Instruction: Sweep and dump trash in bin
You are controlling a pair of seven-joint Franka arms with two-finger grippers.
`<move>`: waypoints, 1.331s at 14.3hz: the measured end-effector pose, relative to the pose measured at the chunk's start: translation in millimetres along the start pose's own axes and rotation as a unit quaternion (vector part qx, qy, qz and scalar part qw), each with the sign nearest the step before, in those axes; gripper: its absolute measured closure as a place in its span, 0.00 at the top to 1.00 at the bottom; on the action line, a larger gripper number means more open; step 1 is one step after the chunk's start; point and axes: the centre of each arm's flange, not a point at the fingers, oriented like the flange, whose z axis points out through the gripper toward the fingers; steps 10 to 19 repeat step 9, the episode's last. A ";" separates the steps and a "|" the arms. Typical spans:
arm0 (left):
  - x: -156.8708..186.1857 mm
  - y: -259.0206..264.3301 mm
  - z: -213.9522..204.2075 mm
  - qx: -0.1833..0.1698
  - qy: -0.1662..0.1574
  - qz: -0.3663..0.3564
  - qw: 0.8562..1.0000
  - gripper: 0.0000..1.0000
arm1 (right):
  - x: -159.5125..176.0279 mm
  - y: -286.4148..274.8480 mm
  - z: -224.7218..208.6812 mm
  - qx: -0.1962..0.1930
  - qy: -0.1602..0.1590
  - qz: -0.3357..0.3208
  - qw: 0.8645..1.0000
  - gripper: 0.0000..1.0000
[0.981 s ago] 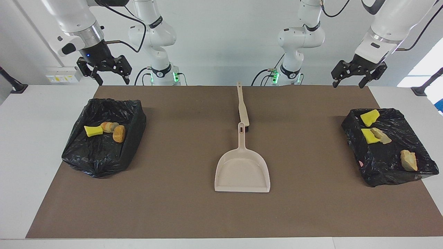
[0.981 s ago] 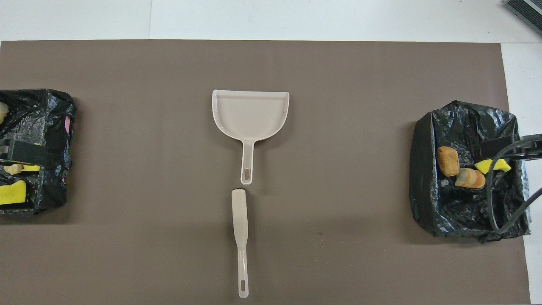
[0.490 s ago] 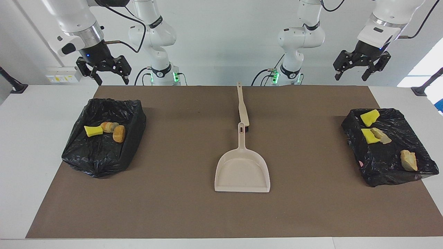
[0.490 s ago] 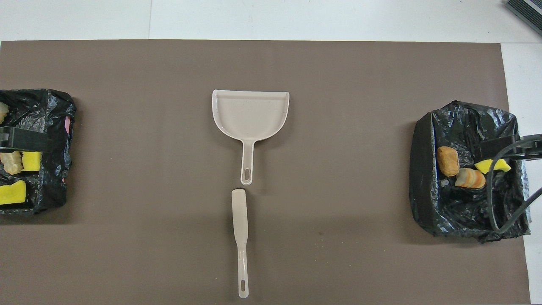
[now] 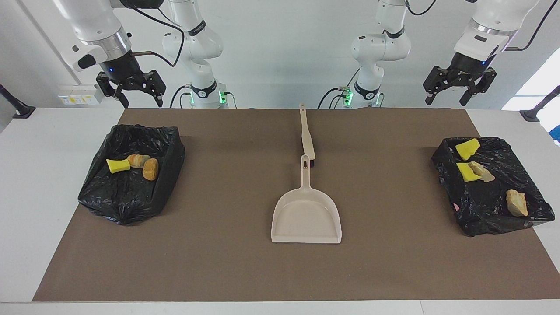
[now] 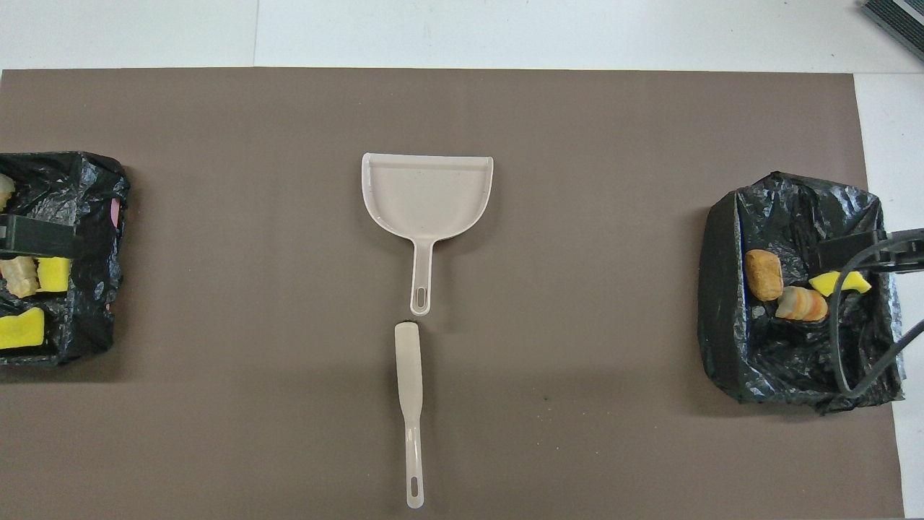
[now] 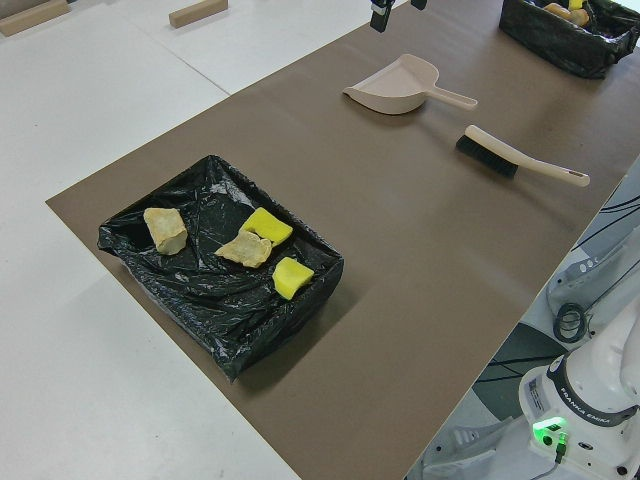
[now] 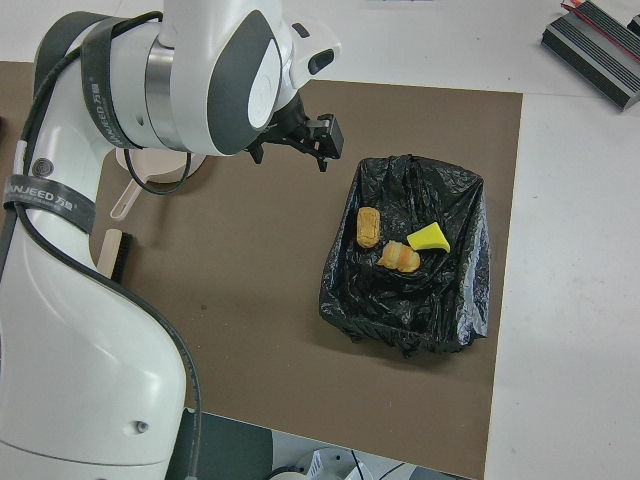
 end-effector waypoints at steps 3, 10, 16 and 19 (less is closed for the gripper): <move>0.0 -0.1 0.3 0.000 0.000 0.000 1.000 1.00 | 0.0 2.1 -0.1 0.000 0.000 0.002 1.000 1.00; 0.0 -1.0 0.4 0.000 0.000 -0.001 1.000 1.00 | -0.1 6.8 -0.1 0.000 0.000 0.006 1.000 1.00; 0.0 -1.0 0.4 0.000 0.000 -0.001 1.000 1.00 | -0.1 6.8 -0.1 0.000 0.000 0.006 1.000 1.00; 0.0 -1.0 0.4 0.000 0.000 -0.001 1.000 1.00 | -0.1 6.8 -0.1 0.000 0.000 0.006 1.000 1.00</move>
